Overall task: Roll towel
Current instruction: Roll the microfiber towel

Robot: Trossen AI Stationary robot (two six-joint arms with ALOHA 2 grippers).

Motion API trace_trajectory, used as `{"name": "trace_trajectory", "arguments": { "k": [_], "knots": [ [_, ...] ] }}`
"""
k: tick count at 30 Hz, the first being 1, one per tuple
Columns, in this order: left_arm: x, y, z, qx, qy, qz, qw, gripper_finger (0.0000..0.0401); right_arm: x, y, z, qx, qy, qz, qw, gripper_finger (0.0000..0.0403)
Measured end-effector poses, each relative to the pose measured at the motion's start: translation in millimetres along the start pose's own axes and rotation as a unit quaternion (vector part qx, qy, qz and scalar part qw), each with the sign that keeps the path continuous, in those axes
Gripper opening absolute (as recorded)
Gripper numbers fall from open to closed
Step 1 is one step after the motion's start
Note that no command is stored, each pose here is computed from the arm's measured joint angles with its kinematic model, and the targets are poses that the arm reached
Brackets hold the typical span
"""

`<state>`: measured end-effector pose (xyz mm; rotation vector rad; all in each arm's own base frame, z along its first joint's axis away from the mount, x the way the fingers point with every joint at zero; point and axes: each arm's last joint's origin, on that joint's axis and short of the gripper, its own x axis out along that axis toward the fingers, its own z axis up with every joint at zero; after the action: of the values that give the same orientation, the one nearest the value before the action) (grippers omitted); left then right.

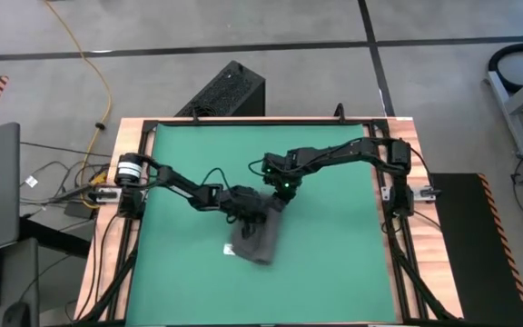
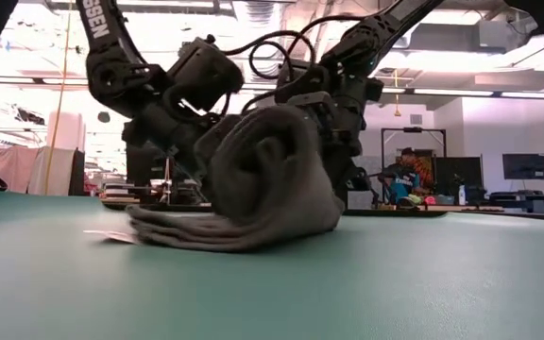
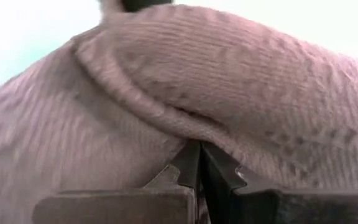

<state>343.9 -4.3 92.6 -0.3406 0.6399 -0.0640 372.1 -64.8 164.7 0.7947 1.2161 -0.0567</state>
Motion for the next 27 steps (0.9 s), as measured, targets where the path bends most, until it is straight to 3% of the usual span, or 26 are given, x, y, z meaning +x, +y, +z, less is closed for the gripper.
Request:
{"name": "trace_trajectory", "arguments": {
  "k": [4, 16, 23, 27],
  "knots": [
    [8, -3, 9, 0.016, 0.004, -0.010, 1.000, 0.0000, 0, -2, 0, 0.003, 0.003, -0.002, 1.000, 0.0022],
    [7, -7, 22, -0.022, 0.012, -0.005, 1.000, 0.0000, 15, -6, 3, -0.014, 0.005, -0.016, 1.000, 0.0022],
    [-23, -16, 33, -0.038, 0.049, 0.031, 0.998, 0.0000, 15, -5, 6, -0.022, -0.013, -0.010, 1.000, 0.0022],
    [-48, -24, 51, -0.018, 0.024, 0.041, 0.999, 0.0000, 18, -2, 5, -0.030, -0.014, -0.016, 0.999, 0.0022]
  ]
}}
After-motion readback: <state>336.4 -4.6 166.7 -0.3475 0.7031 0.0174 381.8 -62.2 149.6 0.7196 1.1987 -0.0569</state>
